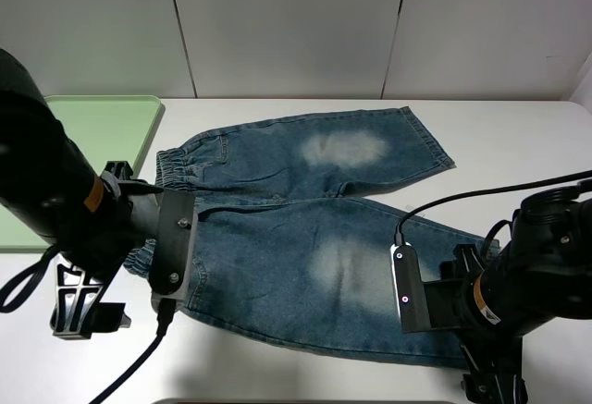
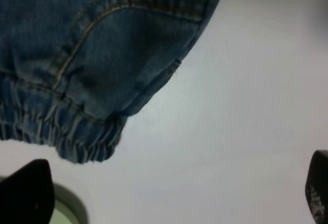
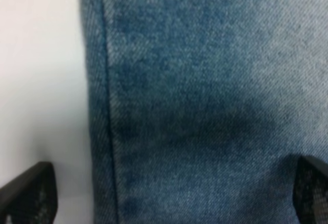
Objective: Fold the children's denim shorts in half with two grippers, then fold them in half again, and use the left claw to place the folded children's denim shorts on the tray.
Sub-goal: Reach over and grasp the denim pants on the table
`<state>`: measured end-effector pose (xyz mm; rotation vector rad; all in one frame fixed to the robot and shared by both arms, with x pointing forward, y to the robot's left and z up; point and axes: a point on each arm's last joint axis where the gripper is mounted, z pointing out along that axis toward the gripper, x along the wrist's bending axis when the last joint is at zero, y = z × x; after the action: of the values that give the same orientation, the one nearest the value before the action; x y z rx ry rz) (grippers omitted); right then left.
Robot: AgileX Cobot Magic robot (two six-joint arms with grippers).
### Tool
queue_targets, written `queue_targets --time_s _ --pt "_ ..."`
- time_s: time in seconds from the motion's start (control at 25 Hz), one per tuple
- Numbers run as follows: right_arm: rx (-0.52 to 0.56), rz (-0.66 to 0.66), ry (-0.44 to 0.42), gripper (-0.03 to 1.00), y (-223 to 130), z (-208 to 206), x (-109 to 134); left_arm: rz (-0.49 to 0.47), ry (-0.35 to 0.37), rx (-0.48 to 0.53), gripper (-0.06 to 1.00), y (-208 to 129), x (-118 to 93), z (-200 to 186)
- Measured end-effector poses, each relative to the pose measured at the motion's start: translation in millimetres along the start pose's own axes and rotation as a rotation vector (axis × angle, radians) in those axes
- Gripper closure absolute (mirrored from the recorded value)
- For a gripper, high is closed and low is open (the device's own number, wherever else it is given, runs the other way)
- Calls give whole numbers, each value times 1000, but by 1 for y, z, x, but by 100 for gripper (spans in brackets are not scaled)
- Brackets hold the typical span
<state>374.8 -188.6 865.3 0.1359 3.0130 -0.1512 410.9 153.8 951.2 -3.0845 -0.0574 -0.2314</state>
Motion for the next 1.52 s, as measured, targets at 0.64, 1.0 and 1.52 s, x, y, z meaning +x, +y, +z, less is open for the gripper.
queue_targets --time_s 0.64,1.0,1.52 --pt "-13 19 9 27 1 0 1 82 -46 44 -3 19 7 59" --pt "-23 44 17 27 2 0 2 86 -15 3 -3 22 16 76" --pt "-33 55 19 27 3 0 2 128 -53 32 1 12 24 91"
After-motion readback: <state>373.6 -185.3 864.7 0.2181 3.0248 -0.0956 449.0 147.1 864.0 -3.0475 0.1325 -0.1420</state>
